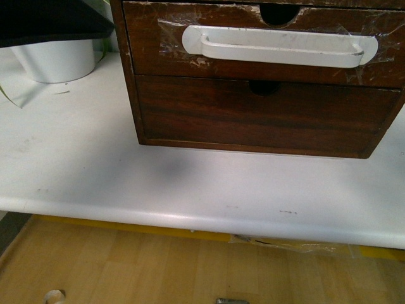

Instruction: Open drawer

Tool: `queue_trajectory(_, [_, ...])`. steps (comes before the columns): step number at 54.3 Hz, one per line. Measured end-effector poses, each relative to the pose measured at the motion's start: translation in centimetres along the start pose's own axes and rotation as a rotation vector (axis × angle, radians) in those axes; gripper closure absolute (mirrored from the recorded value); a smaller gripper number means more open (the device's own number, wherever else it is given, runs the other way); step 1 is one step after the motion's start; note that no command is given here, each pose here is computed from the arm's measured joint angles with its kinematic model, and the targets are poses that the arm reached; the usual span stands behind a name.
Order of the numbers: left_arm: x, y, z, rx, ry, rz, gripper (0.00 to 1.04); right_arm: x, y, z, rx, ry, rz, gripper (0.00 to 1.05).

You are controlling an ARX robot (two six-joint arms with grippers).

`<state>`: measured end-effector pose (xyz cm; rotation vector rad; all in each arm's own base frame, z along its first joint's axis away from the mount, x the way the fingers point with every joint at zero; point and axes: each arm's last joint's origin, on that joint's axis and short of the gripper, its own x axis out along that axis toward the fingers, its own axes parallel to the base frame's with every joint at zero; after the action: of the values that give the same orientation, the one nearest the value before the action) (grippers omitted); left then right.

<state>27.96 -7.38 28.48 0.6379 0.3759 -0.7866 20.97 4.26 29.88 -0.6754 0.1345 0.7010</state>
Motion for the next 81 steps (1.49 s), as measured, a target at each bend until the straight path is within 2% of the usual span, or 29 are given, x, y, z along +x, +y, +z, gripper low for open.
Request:
queue_trajectory(16, [3.8, 0.2, 2.5, 0.079, 0.031, -0.129, 0.06, 2.3, 0.5, -0.6, -0.137, 0.095, 0.12, 0.09])
queue_trajectory(29, [5.6, 0.0, 4.3, 0.119, 0.037, -0.196, 0.06, 3.8, 1.1, -1.1, -0.187, 0.142, 0.183, 0.09])
queue_trajectory(60, [10.2, -2.2, 5.1, 0.189, 0.087, -0.301, 0.06, 3.8, -0.2, -2.9, -0.186, 0.195, 0.159, 0.09])
queue_trajectory(81, [11.3, -1.6, 5.3, 0.252, 0.132, -0.304, 0.06, 3.6, -0.4, -3.3, -0.198, 0.2, 0.165, 0.09])
